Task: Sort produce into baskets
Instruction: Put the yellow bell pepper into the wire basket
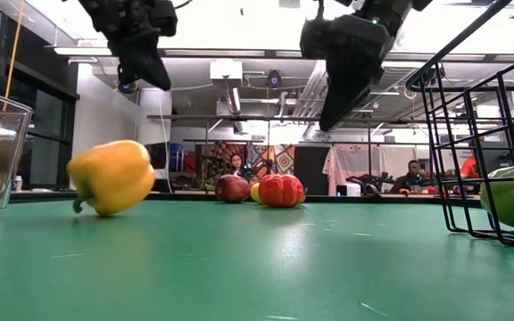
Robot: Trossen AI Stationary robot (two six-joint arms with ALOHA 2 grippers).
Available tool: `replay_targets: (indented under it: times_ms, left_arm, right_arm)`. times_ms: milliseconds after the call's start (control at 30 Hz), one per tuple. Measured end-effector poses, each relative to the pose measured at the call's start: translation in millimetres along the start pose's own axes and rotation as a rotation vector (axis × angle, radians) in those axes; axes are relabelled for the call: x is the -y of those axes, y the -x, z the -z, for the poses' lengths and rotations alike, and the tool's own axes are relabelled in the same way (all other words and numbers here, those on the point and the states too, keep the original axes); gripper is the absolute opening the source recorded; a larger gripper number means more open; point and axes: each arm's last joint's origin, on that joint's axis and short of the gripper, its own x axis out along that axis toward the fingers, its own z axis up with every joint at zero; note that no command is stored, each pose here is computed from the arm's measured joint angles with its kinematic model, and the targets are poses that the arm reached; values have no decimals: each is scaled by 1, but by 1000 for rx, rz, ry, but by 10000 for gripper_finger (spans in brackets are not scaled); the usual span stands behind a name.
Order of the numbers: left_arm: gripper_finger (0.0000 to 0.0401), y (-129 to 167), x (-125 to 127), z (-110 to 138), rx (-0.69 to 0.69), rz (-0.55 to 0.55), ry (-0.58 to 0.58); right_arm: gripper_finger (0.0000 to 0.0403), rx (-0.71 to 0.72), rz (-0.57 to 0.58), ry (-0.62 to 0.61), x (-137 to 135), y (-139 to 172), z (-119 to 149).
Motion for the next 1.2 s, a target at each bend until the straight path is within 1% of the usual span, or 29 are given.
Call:
replay_targets:
  times_ms: [100, 167, 267, 367, 433, 467, 533, 567, 667, 733, 767, 800, 867, 900, 1033, 1100, 1200]
  left_arm:
    - [24, 0, 3, 6, -51, 10, -72]
    - [25, 0, 6, 10, -96, 37, -120]
    - [38, 0, 13, 14, -127, 77, -162]
    - [76, 0, 19, 17, -131, 96, -188]
    - [110, -2, 23, 19, -150, 97, -208]
    - [126, -5, 25, 21, -175, 98, -237]
    - [151, -12, 26, 27, -256, 80, -333]
    - [157, -16, 27, 29, -288, 61, -370]
    - [158, -31, 29, 33, -355, 8, -436]
    - [141, -44, 31, 34, -387, -12, -479]
    - [124, -50, 32, 35, -406, -27, -502]
    - [101, -56, 33, 37, -435, -41, -527]
    - [40, -69, 33, 41, -495, -50, -555]
    - [21, -75, 33, 44, -527, -54, -557]
    - [5, -91, 33, 51, -608, -75, -570]
    - [2, -97, 35, 51, -598, -76, -573]
    - [1, -105, 38, 48, -541, -71, -575]
  right_arm:
    - [127, 14, -18, -109, 0, -3, 1]
    - [177, 22, -21, -174, 0, -5, 2]
    - [249, 27, -21, -223, 0, -6, 2]
    - [307, 15, -24, -244, 0, -6, 3]
    - [334, -5, -25, -241, 0, -6, 5]
    - [343, -18, -30, -235, 0, -6, 6]
    - [354, -43, -22, -233, 0, -6, 8]
    - [356, -52, -19, -232, 0, -6, 9]
    - [357, -68, -13, -230, 1, -6, 11]
    - [358, -75, -10, -229, 1, -6, 12]
    - [358, -77, -10, -229, 1, -6, 12]
    - [358, -79, -8, -229, 1, -6, 12]
    - [358, -82, -7, -230, 1, -6, 12]
    - [358, -84, -6, -232, 1, -6, 12]
    - [358, -99, 1, -235, 1, -5, 14]
    - [358, -105, 3, -235, 2, -5, 15]
    - [358, -111, 6, -234, 2, -5, 15]
